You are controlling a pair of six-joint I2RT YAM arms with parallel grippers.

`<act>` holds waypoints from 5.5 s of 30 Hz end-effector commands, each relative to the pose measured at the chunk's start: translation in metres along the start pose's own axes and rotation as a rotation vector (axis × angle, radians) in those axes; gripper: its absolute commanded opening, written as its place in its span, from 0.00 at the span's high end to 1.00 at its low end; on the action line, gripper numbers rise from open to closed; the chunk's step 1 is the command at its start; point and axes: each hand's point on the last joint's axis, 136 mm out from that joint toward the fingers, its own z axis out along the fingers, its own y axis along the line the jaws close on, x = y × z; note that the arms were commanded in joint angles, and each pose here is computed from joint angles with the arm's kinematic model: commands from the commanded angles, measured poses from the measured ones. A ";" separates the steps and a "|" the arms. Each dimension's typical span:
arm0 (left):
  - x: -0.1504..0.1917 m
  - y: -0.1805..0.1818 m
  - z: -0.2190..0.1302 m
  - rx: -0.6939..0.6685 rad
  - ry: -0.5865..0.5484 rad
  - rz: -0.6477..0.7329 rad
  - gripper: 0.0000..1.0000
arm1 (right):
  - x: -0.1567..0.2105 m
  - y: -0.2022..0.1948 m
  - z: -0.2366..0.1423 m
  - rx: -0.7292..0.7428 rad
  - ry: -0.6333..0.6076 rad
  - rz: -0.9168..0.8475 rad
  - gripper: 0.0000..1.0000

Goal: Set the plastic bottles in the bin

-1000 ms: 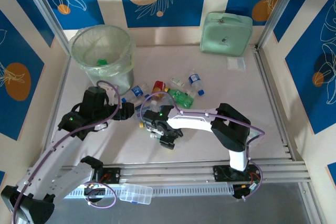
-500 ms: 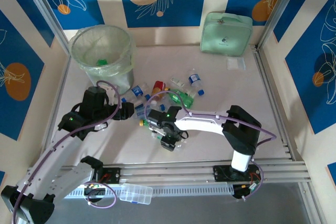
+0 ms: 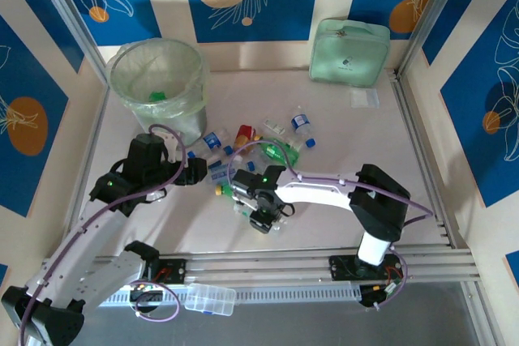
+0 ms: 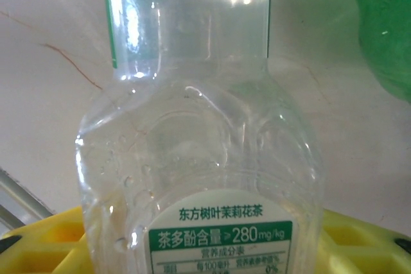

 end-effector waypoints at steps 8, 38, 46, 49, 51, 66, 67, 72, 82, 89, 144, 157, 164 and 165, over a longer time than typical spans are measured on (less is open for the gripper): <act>-0.012 -0.012 -0.008 0.081 -0.094 -0.015 0.17 | -0.011 0.004 -0.046 -0.122 -0.209 0.047 0.51; -0.044 -0.181 -0.063 1.178 -0.201 -0.055 0.19 | -0.037 0.002 -0.230 -0.832 -0.899 0.217 0.51; -0.037 -0.196 -0.061 1.215 -0.163 -0.007 0.40 | -0.035 0.004 -0.236 -0.879 -0.910 0.211 0.51; -0.034 -0.199 -0.060 1.210 -0.152 0.016 0.47 | -0.034 0.004 -0.236 -0.888 -0.910 0.212 0.51; -0.032 -0.201 -0.059 1.206 -0.145 0.028 0.48 | -0.033 0.006 -0.235 -0.899 -0.905 0.207 0.51; -0.034 -0.212 -0.060 1.224 -0.136 0.050 0.69 | -0.032 0.008 -0.226 -0.922 -0.876 0.202 0.51; -0.034 -0.213 -0.060 1.226 -0.135 0.050 0.72 | -0.031 0.008 -0.225 -0.922 -0.874 0.205 0.51; -0.035 -0.213 -0.062 1.227 -0.145 0.045 0.73 | -0.031 0.006 -0.223 -0.912 -0.878 0.211 0.50; -0.041 -0.206 -0.059 1.152 -0.186 0.025 0.76 | -0.031 0.001 -0.219 -0.871 -0.880 0.228 0.12; -0.051 -0.193 -0.055 1.010 -0.233 0.051 0.80 | -0.025 -0.015 -0.221 -0.790 -0.921 0.278 0.01; -0.260 0.139 0.058 -0.048 -0.300 -0.470 0.74 | -0.014 -0.050 -0.186 -0.591 -0.896 0.454 0.01; -0.227 0.176 0.130 -0.025 -0.142 -0.616 0.64 | -0.019 -0.048 -0.191 -0.537 -0.892 0.425 0.01; -0.231 0.174 0.118 -0.054 -0.161 -0.574 0.27 | -0.019 -0.049 -0.196 -0.517 -0.893 0.414 0.01; -0.237 0.172 0.110 -0.063 -0.177 -0.558 0.25 | -0.019 -0.049 -0.198 -0.513 -0.894 0.412 0.01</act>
